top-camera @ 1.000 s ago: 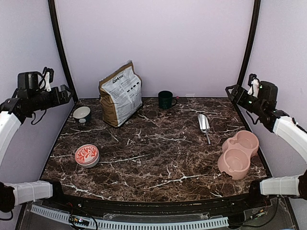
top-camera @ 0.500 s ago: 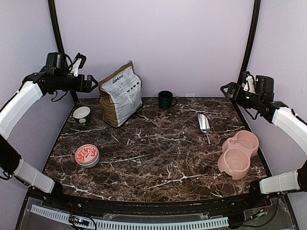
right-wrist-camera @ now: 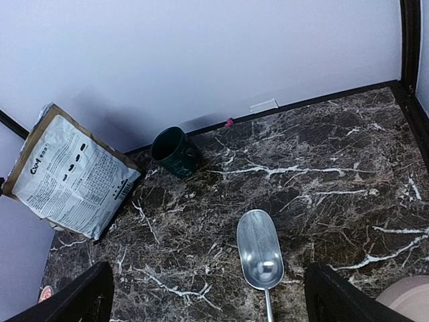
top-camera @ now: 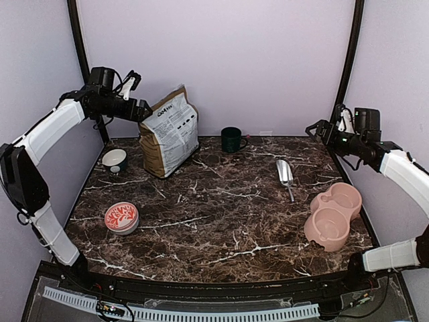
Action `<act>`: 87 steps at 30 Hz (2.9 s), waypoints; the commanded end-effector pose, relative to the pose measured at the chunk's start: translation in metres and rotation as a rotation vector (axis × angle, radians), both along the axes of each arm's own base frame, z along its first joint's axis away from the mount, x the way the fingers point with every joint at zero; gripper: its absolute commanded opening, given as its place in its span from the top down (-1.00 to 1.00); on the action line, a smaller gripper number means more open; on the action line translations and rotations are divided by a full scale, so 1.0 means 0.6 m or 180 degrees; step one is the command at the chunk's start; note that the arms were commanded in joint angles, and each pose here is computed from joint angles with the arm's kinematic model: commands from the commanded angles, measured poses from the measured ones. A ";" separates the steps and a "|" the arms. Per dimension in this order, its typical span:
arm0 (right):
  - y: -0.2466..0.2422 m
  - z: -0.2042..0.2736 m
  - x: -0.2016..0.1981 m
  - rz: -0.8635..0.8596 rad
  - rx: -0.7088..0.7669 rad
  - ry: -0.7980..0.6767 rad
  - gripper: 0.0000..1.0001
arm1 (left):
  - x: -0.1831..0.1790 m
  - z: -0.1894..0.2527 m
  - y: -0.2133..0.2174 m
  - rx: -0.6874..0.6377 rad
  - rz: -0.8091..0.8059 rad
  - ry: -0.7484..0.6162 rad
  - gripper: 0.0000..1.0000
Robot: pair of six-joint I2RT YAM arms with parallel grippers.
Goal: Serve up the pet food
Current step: Move the pet food bag to the center of the board.
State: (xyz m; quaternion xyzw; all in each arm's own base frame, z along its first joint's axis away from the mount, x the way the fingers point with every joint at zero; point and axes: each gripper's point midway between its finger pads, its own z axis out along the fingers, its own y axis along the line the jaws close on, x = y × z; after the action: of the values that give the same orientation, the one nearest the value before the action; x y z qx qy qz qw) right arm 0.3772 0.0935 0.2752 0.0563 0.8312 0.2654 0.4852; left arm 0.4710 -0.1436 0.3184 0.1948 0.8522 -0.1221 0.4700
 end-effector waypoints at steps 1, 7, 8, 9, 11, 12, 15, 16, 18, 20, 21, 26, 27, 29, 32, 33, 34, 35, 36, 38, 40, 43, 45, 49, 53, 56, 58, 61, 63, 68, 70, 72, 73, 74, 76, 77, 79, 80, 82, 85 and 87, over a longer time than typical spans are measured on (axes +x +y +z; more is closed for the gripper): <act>0.013 0.018 -0.005 0.0120 0.0011 -0.0083 -0.99 | 0.031 0.014 -0.006 0.0075 -0.0047 -0.0143 -0.76; 0.019 0.011 -0.009 0.0172 0.0024 -0.0053 -0.99 | 0.062 0.009 -0.010 0.0093 -0.0018 -0.0157 -0.47; 0.021 0.010 -0.010 0.0185 0.0025 -0.0049 -0.99 | 0.066 0.009 -0.009 0.0097 -0.0009 -0.0168 -0.37; 0.021 0.007 -0.010 0.0192 0.0029 -0.0036 -0.99 | 0.069 0.009 -0.010 0.0099 -0.0003 -0.0170 -0.29; 0.022 0.003 -0.011 0.0201 0.0032 -0.0020 -0.99 | 0.075 0.007 -0.011 0.0107 -0.0008 -0.0165 -0.15; 0.023 0.001 -0.011 0.0210 0.0033 -0.0013 -0.99 | 0.077 0.005 -0.013 0.0108 -0.0017 -0.0156 -0.12; 0.024 -0.002 -0.012 0.0221 0.0027 -0.0003 -0.99 | 0.083 -0.001 -0.016 0.0106 -0.0040 -0.0129 0.00; 0.024 -0.003 -0.012 0.0221 0.0026 0.0001 -0.99 | 0.085 -0.002 -0.018 0.0101 -0.0050 -0.0121 0.09; 0.025 -0.004 -0.011 0.0236 0.0032 0.0009 -0.99 | 0.087 -0.008 -0.022 0.0100 -0.0070 -0.0088 0.28; 0.026 -0.004 -0.013 0.0243 0.0035 0.0010 -0.99 | 0.088 -0.007 -0.026 0.0092 -0.0088 -0.0083 0.62; 0.027 -0.004 -0.013 0.0249 0.0040 0.0014 -0.99 | 0.086 -0.004 -0.031 0.0083 -0.0109 -0.0084 0.74; 0.028 0.000 -0.016 0.0257 0.0073 0.0007 -0.99 | 0.070 0.029 -0.057 0.0082 -0.0156 -0.0155 1.00; 0.029 0.001 -0.016 0.0257 0.0085 0.0010 -0.99 | 0.066 0.037 -0.062 0.0084 -0.0146 -0.0166 1.00; 0.030 0.006 -0.017 0.0263 0.0107 0.0001 -0.99 | 0.055 0.057 -0.074 0.0083 -0.0140 -0.0202 1.00; 0.033 0.010 -0.019 0.0268 0.0140 -0.0003 -0.99 | 0.032 0.089 -0.093 0.0031 -0.0126 -0.0246 1.00; 0.033 0.013 -0.020 0.0267 0.0149 -0.0008 -0.99 | 0.023 0.101 -0.100 0.0004 -0.0140 -0.0268 1.00; 0.034 0.014 -0.020 0.0266 0.0156 -0.0001 -0.99 | 0.014 0.110 -0.106 -0.0005 -0.0149 -0.0277 1.00; 0.035 0.016 -0.022 0.0268 0.0161 0.0004 -0.99 | 0.005 0.121 -0.112 -0.0006 -0.0149 -0.0297 1.00; 0.036 0.018 -0.023 0.0271 0.0169 0.0010 -0.99 | -0.004 0.132 -0.117 -0.0002 -0.0128 -0.0316 1.00; 0.037 0.024 -0.025 0.0276 0.0182 0.0009 -0.99 | -0.021 0.147 -0.123 -0.0059 -0.0118 -0.0289 1.00; 0.038 0.032 -0.028 0.0273 0.0195 -0.0015 -0.99 | -0.041 0.162 -0.129 -0.0167 -0.0103 -0.0252 1.00; 0.040 0.044 -0.031 0.0271 0.0232 -0.0043 -0.99 | -0.066 0.177 -0.131 -0.0349 -0.0057 -0.0162 1.00; 0.042 0.050 -0.033 0.0273 0.0259 -0.0053 -0.99 | -0.083 0.186 -0.134 -0.0479 -0.0058 -0.0110 1.00; 0.051 0.060 -0.037 0.0283 0.0308 -0.0045 -0.99 | -0.111 0.194 -0.142 -0.0778 -0.0068 0.0042 1.00; 0.061 0.070 -0.049 0.0282 0.0310 -0.0015 -0.99 | -0.151 0.202 -0.157 -0.1109 -0.0239 0.0197 1.00; 0.064 0.078 -0.058 0.0265 0.0306 -0.0023 -0.99 | -0.173 0.208 -0.148 -0.1122 -0.0256 0.0170 1.00; 0.065 0.081 -0.061 0.0243 0.0316 -0.0030 -0.99 | -0.172 0.193 -0.130 -0.0933 -0.0134 0.0111 0.96; 0.068 0.081 -0.063 0.0242 0.0335 -0.0020 -0.99 | -0.167 0.169 -0.112 -0.0633 -0.0054 0.0042 0.77; 0.070 0.081 -0.065 0.0248 0.0343 -0.0003 -0.99 | -0.165 0.161 -0.114 -0.0493 -0.0157 0.0001 0.50; 0.072 0.082 -0.070 0.0237 0.0323 0.0023 -0.99 | -0.143 0.145 -0.114 -0.0129 -0.0222 -0.0069 -0.41; 0.070 0.081 -0.072 0.0218 0.0300 0.0031 -0.99 | -0.132 0.136 -0.117 -0.0023 -0.0246 -0.0029 -0.48; 0.067 0.079 -0.073 0.0193 0.0280 0.0044 -0.99 | -0.121 0.122 -0.125 0.0042 -0.0282 0.0053 -0.50; 0.066 0.079 -0.074 0.0184 0.0271 0.0039 -0.99 | -0.115 0.117 -0.125 0.0088 -0.0265 0.0076 -0.50; 0.065 0.077 -0.075 0.0181 0.0262 0.0051 -0.99 | -0.108 0.110 -0.125 0.0117 -0.0238 0.0101 -0.50; 0.064 0.074 -0.076 0.0177 0.0244 0.0059 -0.99 | -0.093 0.094 -0.123 0.0212 -0.0171 0.0124 -0.51; 0.064 0.072 -0.076 0.0178 0.0235 0.0071 -0.99 | -0.087 0.086 -0.124 0.0242 -0.0163 0.0146 -0.51; 0.064 0.069 -0.077 0.0177 0.0216 0.0083 -0.99 | -0.078 0.075 -0.127 0.0280 -0.0163 0.0181 -0.50; 0.062 0.067 -0.076 0.0169 0.0204 0.0088 -0.99 | -0.075 0.069 -0.130 0.0293 -0.0170 0.0208 -0.50; 0.061 0.064 -0.076 0.0159 0.0184 0.0100 -0.99 | -0.068 0.059 -0.132 0.0320 -0.0168 0.0250 -0.48; 0.061 0.060 -0.076 0.0161 0.0166 0.0109 -0.99 | -0.058 0.048 -0.133 0.0365 -0.0133 0.0281 -0.35; 0.061 0.058 -0.076 0.0167 0.0161 0.0116 -0.99 | -0.054 0.040 -0.131 0.0395 -0.0100 0.0315 -0.18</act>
State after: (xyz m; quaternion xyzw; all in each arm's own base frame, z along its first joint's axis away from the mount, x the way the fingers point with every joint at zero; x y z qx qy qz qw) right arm 0.3323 0.1304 0.2979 0.0596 0.8429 0.2995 0.4430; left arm 0.4410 -0.2280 0.3213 0.2311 0.8851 -0.0974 0.3921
